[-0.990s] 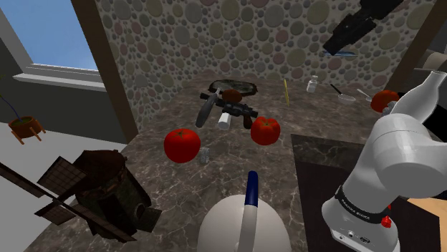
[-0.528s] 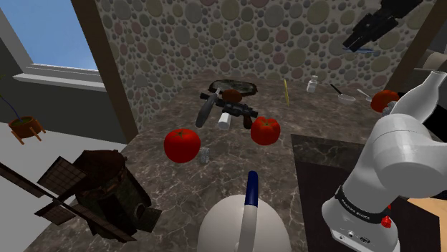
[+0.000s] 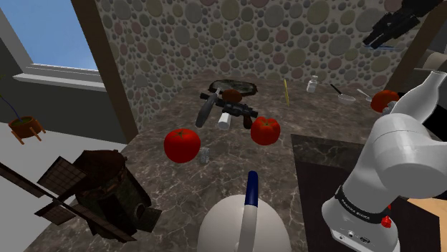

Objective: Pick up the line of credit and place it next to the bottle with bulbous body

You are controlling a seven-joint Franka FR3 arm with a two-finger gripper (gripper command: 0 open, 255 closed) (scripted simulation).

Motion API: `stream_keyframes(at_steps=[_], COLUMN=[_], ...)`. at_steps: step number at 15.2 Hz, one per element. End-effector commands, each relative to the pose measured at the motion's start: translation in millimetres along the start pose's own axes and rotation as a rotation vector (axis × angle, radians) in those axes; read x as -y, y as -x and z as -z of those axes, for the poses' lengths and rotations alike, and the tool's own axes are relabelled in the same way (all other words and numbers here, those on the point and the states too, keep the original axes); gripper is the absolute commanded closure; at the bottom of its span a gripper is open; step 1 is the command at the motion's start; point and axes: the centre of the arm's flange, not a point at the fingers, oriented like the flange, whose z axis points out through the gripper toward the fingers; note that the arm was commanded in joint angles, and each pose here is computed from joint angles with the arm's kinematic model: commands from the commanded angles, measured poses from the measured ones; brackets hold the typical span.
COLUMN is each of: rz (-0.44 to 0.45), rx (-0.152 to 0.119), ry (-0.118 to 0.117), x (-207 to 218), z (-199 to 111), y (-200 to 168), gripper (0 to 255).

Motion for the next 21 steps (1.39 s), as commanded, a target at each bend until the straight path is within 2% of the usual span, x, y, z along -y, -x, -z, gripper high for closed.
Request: stream_keyframes(at_steps=[1,15,21], rz=[0.000,0.000,0.000], rx=[0.001,0.001,0.001], ry=[0.000,0.000,0.000], x=[-16,-120,-120], z=[12,92,65], y=[21,141,159], gripper=[255,255,255])
